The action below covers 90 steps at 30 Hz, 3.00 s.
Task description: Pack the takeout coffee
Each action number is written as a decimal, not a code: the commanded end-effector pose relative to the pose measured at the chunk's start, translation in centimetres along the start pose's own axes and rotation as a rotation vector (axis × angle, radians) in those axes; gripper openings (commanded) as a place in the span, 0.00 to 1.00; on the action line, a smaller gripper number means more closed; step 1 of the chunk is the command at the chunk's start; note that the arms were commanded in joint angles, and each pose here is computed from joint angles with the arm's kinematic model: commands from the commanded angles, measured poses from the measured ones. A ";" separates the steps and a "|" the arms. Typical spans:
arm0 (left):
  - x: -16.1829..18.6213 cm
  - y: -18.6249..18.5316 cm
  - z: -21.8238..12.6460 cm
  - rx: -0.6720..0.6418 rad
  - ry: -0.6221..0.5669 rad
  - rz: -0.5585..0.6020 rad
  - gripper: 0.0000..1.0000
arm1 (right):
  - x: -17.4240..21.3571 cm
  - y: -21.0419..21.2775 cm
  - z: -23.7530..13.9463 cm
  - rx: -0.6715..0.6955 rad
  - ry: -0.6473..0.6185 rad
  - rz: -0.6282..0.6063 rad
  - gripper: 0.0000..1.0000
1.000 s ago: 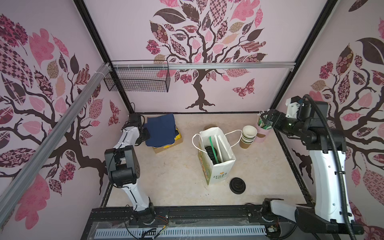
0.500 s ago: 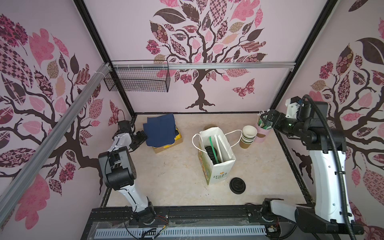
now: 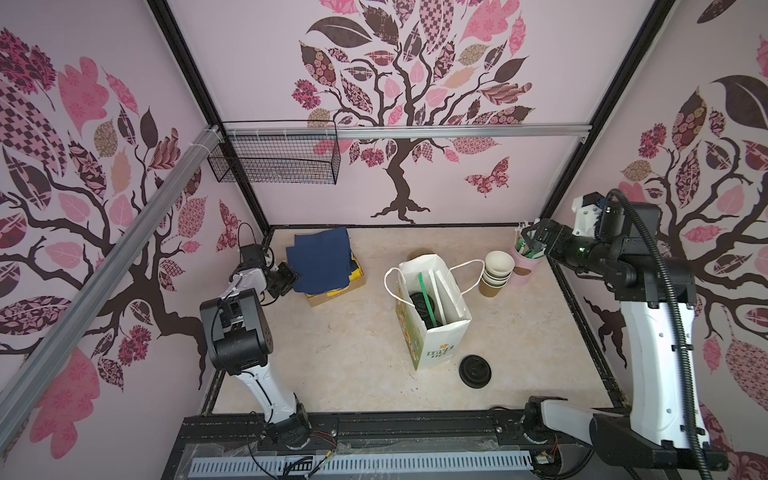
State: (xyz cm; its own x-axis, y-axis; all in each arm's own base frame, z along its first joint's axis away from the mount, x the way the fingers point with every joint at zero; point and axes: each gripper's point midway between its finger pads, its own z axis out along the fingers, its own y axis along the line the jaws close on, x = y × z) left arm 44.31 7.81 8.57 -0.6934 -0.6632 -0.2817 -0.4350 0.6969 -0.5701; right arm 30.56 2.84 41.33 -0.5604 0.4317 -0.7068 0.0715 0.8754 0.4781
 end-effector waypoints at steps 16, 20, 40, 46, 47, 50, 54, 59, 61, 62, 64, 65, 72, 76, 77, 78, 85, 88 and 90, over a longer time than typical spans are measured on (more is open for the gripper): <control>0.2 -1.4 -1.1 0.042 0.020 0.025 0.00 | -0.3 0.7 -2.0 -0.019 -0.044 -0.023 0.97; -0.3 -2.4 -2.4 0.057 -0.004 0.036 0.00 | -0.3 0.7 -2.2 -0.017 -0.048 -0.023 0.97; -1.1 -10.6 -16.7 0.197 -0.252 -0.037 0.00 | 1.2 14.5 -1.0 -0.263 0.001 -0.369 0.91; 2.5 -11.9 -18.8 0.250 -0.216 -0.158 0.00 | 7.5 26.5 -1.6 -0.514 0.036 -0.688 0.93; 3.2 -12.1 -19.6 0.239 -0.226 -0.154 0.00 | 8.7 28.0 -1.6 -0.552 0.049 -0.724 0.93; 5.0 -13.2 -22.0 0.207 -0.255 -0.126 0.00 | 12.4 31.6 -1.7 -0.653 0.070 -0.818 0.94; 7.8 -14.2 -25.7 0.216 -0.322 -0.080 0.00 | 15.5 35.1 -1.0 -0.761 0.061 -0.864 0.95; 11.4 -14.4 -29.8 0.275 -0.329 -0.065 0.00 | 20.3 37.6 -0.2 -0.873 0.071 -0.972 0.97; 12.7 -14.9 -30.9 0.295 -0.297 -0.032 0.00 | 22.6 37.8 -0.1 -0.895 0.062 -1.048 1.00; 13.5 -15.2 -31.6 0.301 -0.278 -0.011 0.00 | 24.1 37.6 0.4 -0.895 0.058 -1.088 1.00; 15.0 -15.3 -32.7 0.299 -0.241 0.019 0.00 | 25.5 37.3 0.7 -0.903 0.017 -1.139 1.00; 15.7 -15.4 -33.2 0.301 -0.225 0.034 0.00 | 25.9 37.2 0.8 -0.911 0.002 -1.149 1.00; 20.0 -15.2 -35.4 0.336 -0.124 0.022 0.00 | 30.2 36.9 1.2 -0.995 -0.007 -1.152 0.97; 21.0 -14.9 -36.2 0.340 -0.123 0.013 0.00 | 32.1 37.1 0.5 -1.063 0.041 -1.110 0.88; 21.1 -14.8 -36.3 0.334 -0.122 0.014 0.00 | 32.2 37.1 0.3 -1.075 0.051 -1.095 0.85; 21.2 -14.8 -36.5 0.334 -0.122 0.018 0.00 | 32.2 37.1 0.1 -1.084 0.058 -1.078 0.83; 21.0 -15.2 -37.0 0.340 -0.131 0.025 0.00 | 31.9 36.3 -1.7 -1.141 0.081 -1.012 0.63; 20.9 -15.6 -37.3 0.350 -0.134 0.027 0.00 | 32.2 36.0 -1.6 -1.139 0.094 -1.008 0.52; 20.9 -15.8 -37.6 0.359 -0.133 0.028 0.00 | 32.4 36.0 -1.3 -1.133 0.102 -1.009 0.46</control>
State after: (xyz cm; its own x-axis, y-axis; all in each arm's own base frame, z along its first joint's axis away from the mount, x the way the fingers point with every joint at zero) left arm 15.55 -6.46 39.45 -0.6122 -0.7021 -0.3636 -0.2113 0.5884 -0.7805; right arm 14.46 48.20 35.04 -0.0383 -0.3194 -0.9469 -0.9875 0.1574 -0.0132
